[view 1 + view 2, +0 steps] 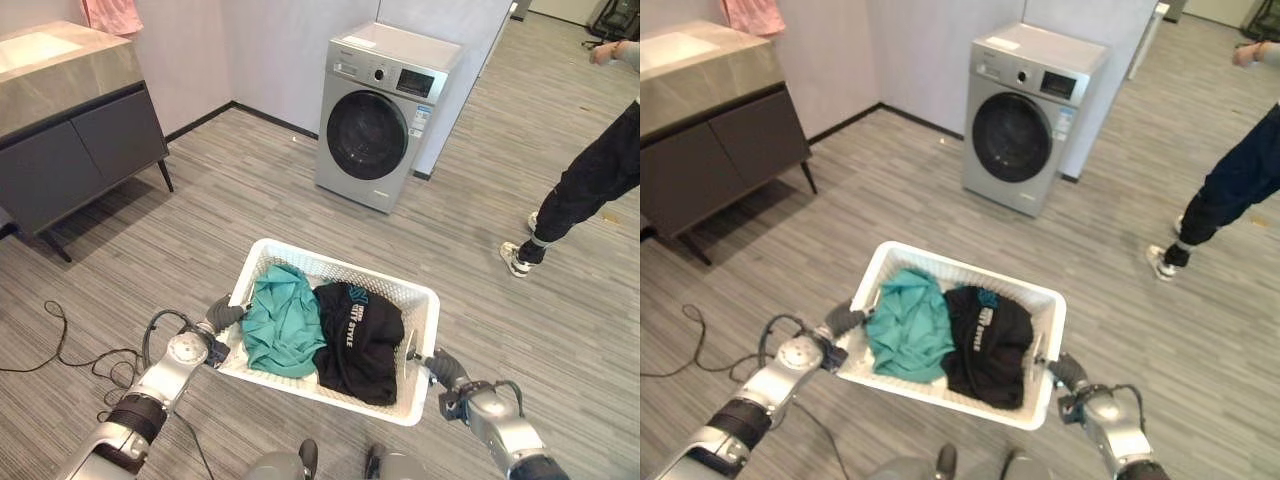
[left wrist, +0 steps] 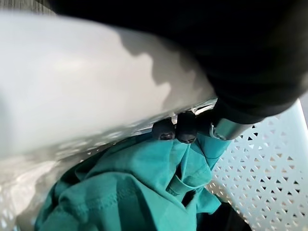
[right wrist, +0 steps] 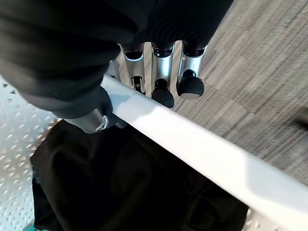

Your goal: Grab the laundry basket,head to the washer,open it,put in the laundry and shut it.

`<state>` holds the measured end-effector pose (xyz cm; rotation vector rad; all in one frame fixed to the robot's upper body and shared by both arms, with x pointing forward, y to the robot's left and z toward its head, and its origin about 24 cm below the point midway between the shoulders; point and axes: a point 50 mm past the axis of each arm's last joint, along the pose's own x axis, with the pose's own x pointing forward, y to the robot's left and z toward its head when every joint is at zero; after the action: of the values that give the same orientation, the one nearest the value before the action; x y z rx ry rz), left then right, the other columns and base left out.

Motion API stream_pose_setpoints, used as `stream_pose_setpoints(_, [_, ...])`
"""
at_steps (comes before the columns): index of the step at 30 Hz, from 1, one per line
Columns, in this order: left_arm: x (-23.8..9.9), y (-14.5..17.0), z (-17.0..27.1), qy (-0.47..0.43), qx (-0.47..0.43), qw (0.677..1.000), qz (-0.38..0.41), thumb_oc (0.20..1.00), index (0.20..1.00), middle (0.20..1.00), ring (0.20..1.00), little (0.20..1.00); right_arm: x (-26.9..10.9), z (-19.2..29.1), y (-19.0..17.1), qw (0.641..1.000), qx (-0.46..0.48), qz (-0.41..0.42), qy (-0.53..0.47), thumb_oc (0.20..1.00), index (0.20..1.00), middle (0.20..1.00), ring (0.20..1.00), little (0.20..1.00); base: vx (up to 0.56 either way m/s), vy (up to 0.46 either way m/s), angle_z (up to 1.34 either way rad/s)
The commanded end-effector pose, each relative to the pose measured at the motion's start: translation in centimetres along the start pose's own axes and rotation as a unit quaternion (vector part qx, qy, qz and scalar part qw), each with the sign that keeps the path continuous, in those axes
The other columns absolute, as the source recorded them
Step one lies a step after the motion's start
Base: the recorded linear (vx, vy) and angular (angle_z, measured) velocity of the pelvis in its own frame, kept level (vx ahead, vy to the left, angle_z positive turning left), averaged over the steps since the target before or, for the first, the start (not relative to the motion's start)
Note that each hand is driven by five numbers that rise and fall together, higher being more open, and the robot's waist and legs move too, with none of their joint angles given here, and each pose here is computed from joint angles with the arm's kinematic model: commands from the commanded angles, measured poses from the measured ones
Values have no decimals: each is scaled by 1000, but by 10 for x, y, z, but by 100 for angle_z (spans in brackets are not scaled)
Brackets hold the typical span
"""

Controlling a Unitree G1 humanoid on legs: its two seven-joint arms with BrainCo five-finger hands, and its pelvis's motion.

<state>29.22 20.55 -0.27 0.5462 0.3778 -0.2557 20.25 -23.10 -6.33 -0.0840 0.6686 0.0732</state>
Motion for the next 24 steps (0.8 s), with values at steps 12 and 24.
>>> stream_pose_setpoints(12, [10,-1,36,-87,-5,996,6,200,200,200,200,200,-1,55,-24,992,-9,12,-122,200,200,200,200,200,340,-374,43])
stream_pose_setpoints(24, [10,7,45,-100,-36,994,23,200,200,200,200,200,0,71,-28,989,-1,-7,-148,200,200,200,200,200,96,-108,-3])
